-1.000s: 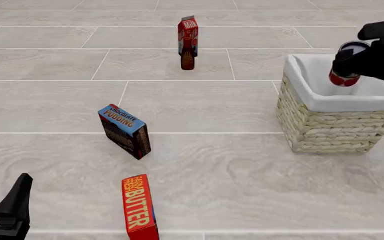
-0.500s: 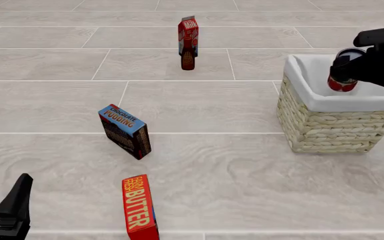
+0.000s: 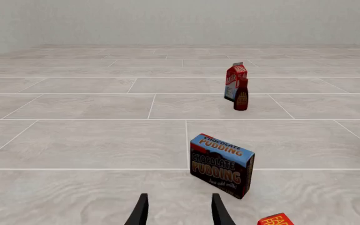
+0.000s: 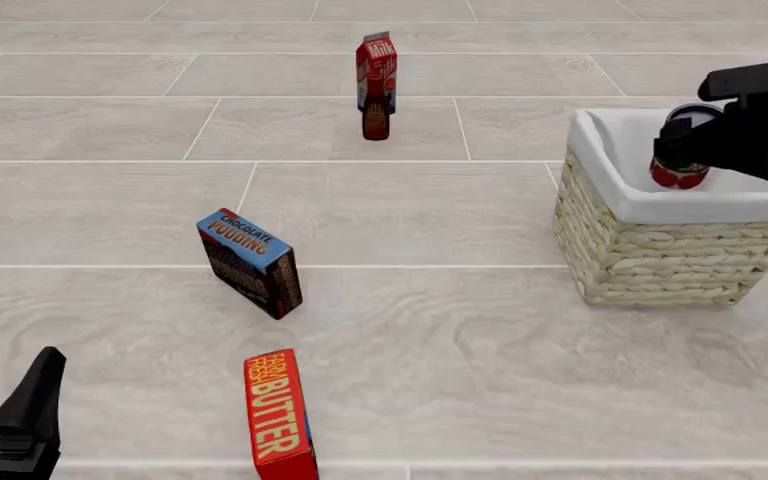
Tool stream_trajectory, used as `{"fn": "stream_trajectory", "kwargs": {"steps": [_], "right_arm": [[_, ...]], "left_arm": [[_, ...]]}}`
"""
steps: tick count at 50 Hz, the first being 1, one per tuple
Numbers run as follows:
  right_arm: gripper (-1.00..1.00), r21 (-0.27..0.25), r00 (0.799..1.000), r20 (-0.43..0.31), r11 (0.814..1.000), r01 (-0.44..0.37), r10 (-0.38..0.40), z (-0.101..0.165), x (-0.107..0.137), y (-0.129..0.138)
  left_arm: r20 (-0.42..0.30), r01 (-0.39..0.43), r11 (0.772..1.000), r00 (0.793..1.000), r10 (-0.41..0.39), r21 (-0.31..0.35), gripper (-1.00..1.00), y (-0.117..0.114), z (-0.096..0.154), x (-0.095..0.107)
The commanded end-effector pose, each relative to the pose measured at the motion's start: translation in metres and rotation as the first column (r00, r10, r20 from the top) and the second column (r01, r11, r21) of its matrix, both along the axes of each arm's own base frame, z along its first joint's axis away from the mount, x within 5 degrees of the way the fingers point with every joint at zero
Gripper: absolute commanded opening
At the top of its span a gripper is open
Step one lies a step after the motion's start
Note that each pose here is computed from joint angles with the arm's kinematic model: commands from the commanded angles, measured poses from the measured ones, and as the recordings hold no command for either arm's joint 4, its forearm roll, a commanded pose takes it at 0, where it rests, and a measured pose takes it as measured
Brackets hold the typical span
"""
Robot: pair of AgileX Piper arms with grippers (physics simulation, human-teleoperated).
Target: Pick the tomato sauce and place it in the basket.
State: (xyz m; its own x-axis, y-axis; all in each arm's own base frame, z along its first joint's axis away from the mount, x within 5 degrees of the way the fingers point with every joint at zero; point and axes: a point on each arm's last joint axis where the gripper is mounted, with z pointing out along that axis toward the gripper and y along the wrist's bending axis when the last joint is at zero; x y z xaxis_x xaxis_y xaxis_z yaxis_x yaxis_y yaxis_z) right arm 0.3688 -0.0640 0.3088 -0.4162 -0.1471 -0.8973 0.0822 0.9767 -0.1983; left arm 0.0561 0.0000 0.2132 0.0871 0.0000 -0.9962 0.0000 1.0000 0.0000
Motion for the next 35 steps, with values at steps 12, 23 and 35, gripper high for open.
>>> {"fn": "stream_trajectory", "kwargs": {"steps": [12, 23, 35], "right_arm": [[-1.00, 0.008, 1.000, 0.001, 1.000, 0.004, -0.004, 0.0003, 0.0016, 0.0000], [1.00, 0.027, 1.000, 0.007, 1.000, 0.010, -0.010, 0.0020, -0.0019, 0.0014], [1.00, 0.027, 1.000, 0.021, 0.999, 0.017, -0.017, 0.0091, -0.0055, -0.0003]], "left_arm": [[0.000, 0.000, 1.000, 1.000, 0.000, 0.000, 1.00, 0.0000, 0.0000, 0.0000], [0.000, 0.000, 1.000, 1.000, 0.000, 0.000, 1.00, 0.0000, 0.0000, 0.0000], [0.000, 0.000, 1.000, 1.000, 0.000, 0.000, 1.00, 0.0000, 0.0000, 0.0000]]}}
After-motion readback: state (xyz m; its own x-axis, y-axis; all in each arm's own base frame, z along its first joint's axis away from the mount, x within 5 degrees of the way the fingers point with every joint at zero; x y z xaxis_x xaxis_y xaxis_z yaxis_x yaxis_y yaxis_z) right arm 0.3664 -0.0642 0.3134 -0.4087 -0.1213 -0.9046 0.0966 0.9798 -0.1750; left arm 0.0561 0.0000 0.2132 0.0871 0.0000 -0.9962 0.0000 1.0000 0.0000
